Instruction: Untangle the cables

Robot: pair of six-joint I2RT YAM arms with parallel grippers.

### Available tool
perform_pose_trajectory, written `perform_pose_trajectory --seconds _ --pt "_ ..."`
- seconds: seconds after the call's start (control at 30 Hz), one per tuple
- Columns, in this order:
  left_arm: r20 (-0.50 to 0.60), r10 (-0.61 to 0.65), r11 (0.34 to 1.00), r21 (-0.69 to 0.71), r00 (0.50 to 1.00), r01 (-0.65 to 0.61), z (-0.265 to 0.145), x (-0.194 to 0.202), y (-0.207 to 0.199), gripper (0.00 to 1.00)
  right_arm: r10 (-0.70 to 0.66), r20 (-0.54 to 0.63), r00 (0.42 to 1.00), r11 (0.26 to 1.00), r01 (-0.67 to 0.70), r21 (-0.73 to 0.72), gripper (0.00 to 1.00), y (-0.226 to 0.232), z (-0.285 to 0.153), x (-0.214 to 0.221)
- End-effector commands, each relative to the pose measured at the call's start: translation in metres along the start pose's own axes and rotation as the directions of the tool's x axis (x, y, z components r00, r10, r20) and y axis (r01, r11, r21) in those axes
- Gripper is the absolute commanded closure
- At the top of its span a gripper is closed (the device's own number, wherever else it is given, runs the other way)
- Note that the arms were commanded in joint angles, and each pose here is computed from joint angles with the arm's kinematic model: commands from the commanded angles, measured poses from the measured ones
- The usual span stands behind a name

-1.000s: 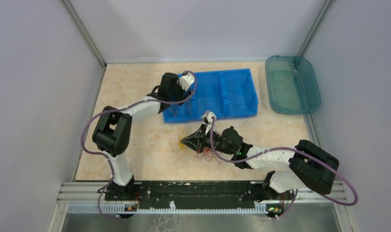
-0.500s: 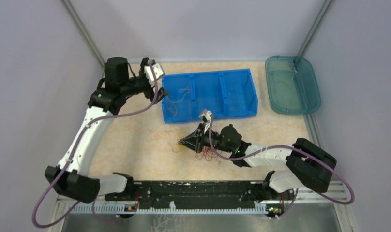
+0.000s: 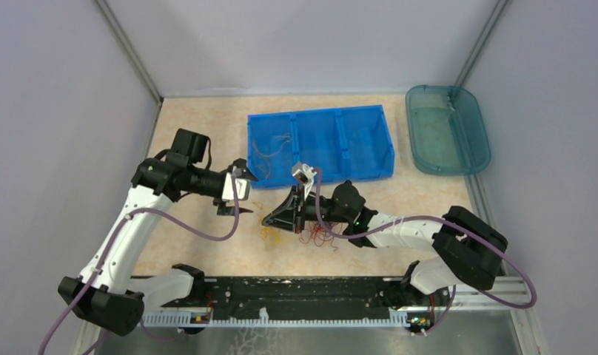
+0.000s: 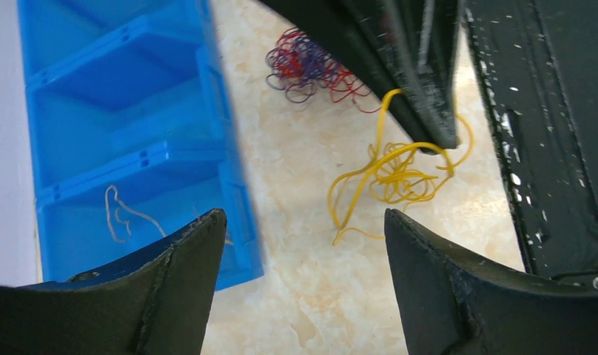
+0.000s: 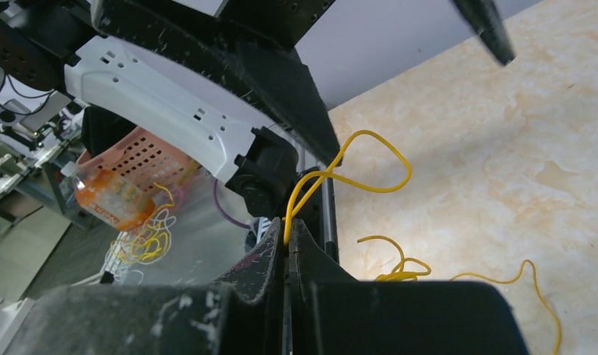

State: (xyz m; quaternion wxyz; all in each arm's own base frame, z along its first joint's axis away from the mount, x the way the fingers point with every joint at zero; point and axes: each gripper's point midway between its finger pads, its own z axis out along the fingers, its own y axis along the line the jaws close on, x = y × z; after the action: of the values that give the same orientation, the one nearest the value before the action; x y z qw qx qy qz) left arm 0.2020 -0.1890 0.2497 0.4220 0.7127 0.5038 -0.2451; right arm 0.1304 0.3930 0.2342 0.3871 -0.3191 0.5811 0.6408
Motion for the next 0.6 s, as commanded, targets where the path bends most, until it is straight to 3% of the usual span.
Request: perform_pose_trajectory --seconds 0.0,0.33,0.47,0.53,0.57 --pt "0.072 0.094 0.987 0.127 0.993 -0.102 0.001 -0.015 -0.038 0.21 -0.036 0.044 0.998 0.994 0.040 -0.097 1.00 0.020 0.010 -0.025" --pt "0.078 0.094 0.990 0.102 0.993 -0.102 0.008 -0.017 -0.035 0.51 -0.048 0.071 0.996 0.993 0.055 -0.101 1.00 0.019 0.014 -0.031" --pt "0.086 0.121 0.990 0.057 0.989 -0.126 0.011 -0.018 -0.029 0.73 -0.042 0.085 0.996 0.993 0.051 -0.108 1.00 0.020 0.013 -0.033" --pt "0.080 0.136 0.990 0.025 0.987 -0.139 0.010 -0.018 -0.023 0.92 -0.034 0.089 0.995 0.993 0.043 -0.107 1.00 0.019 0.011 -0.032" --pt "0.082 0.158 0.988 -0.010 0.984 -0.157 0.009 -0.022 -0.016 0.97 -0.027 0.091 0.995 0.994 0.037 -0.105 0.94 0.018 0.010 -0.031"
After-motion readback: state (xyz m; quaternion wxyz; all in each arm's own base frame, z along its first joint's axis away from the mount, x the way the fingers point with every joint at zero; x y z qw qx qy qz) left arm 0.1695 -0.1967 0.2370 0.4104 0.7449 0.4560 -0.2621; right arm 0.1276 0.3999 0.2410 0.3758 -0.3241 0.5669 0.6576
